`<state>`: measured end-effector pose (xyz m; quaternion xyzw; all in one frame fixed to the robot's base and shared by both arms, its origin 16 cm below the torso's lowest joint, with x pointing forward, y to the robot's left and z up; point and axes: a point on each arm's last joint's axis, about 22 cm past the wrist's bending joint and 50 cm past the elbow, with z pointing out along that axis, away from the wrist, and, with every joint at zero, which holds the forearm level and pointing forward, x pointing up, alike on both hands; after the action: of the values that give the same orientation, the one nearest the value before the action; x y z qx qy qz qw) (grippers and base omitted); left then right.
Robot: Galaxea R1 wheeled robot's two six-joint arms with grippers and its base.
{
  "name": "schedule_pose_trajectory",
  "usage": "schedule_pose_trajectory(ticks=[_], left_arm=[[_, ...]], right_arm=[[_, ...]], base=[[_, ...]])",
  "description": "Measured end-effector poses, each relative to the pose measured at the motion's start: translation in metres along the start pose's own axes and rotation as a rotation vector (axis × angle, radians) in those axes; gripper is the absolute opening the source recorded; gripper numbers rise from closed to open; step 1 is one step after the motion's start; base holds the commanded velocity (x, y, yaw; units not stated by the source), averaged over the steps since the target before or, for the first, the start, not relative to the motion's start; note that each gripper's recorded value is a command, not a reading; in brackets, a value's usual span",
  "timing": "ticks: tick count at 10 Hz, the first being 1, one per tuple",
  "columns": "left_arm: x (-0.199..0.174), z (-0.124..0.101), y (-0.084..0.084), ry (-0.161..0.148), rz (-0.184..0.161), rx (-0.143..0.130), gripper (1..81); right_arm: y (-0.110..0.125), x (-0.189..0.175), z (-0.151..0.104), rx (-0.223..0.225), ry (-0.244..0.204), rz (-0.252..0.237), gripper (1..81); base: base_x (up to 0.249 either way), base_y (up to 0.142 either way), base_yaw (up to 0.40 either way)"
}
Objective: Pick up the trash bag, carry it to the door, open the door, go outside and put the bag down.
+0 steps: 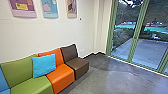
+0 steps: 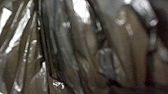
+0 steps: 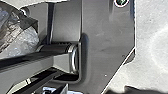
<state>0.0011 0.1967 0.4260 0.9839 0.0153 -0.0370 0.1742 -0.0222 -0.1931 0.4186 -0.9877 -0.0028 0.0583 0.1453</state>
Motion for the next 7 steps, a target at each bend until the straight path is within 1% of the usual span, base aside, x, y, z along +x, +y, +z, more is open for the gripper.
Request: schedule_pose_trajectory(ticks=[7], left_arm=[[-0.0004,0.0000,0.0000,-0.001,0.000,0.000,1.0]], right_arm=[[0.0053,0.0003,-0.0008,-0.011,0.000,-0.002,81.1]], base=[[0.000,0.000,-0.332]])
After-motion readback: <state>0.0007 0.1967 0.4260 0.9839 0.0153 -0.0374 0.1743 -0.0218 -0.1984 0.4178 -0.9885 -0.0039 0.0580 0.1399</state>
